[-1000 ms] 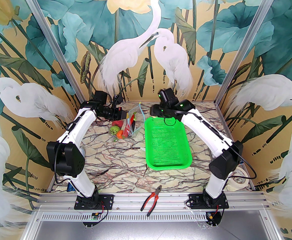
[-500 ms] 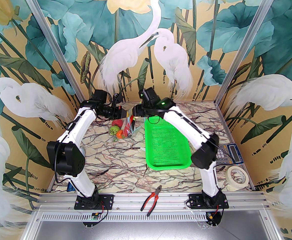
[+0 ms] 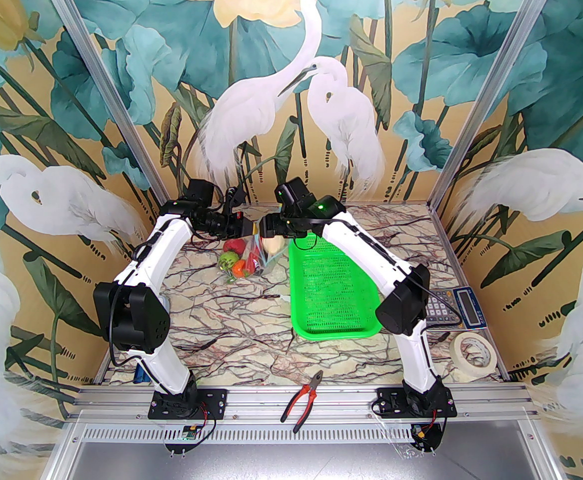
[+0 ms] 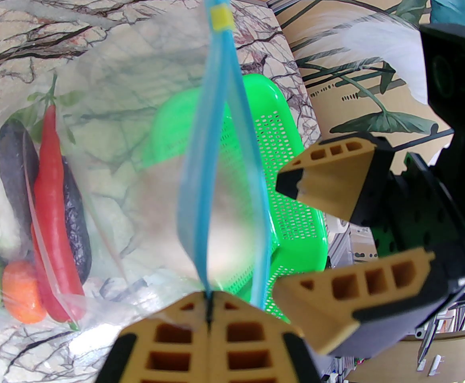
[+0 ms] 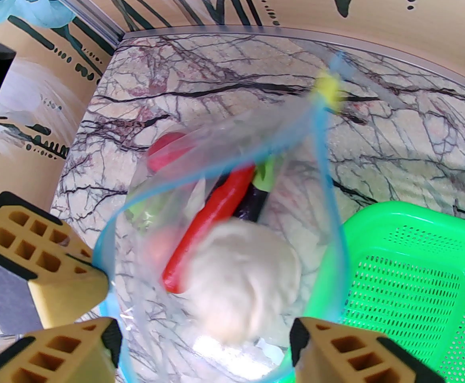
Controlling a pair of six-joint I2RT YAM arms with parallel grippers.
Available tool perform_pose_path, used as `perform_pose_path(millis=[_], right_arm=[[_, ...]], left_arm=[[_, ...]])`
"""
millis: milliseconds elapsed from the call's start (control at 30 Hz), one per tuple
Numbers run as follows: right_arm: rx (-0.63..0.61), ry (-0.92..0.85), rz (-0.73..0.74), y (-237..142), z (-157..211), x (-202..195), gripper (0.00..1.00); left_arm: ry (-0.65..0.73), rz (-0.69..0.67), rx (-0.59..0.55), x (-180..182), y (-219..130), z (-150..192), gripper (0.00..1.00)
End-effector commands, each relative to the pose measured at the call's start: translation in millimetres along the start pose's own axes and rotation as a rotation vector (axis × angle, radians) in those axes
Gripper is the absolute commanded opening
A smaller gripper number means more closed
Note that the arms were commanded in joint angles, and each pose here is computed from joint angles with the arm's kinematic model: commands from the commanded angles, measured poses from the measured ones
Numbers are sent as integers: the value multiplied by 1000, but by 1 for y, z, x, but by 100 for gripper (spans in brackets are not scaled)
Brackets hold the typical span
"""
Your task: Place the food in the zip-top bag and seal the zipper
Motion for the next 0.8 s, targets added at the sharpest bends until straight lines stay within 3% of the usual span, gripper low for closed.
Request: perform_pose_path(millis=[0,67,200,500,767], right_arm=[[-56,-8,-25,-19,-11,5,78],[-72,-2,3,-27,-11,-1,77],[-59,27,83,-32,-1,-24,61],[37,59,174,-12,34,-56,42],[69,85,105,8,42,-52,38]], left_arm=[[7,27,-3,-5,-2,-5,3],[10,27,-5,-6,-2,-5,3],[13,28,-7,-7,-4,-5,3],[19,28,-7,-10,-6,-5,3],[19,25,-4,-9,-6,-4,3]])
Point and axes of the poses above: each hand's point on the last joint's axis, 136 mm out from that joint toward the fingers, its own y axis out along the fingers, its own x axis along the line the jaws close on, z = x × y, the point moved 5 cm from there along -y, back along the fingers, and after that the axes turned 12 degrees about -y, right-handed, at the moved point
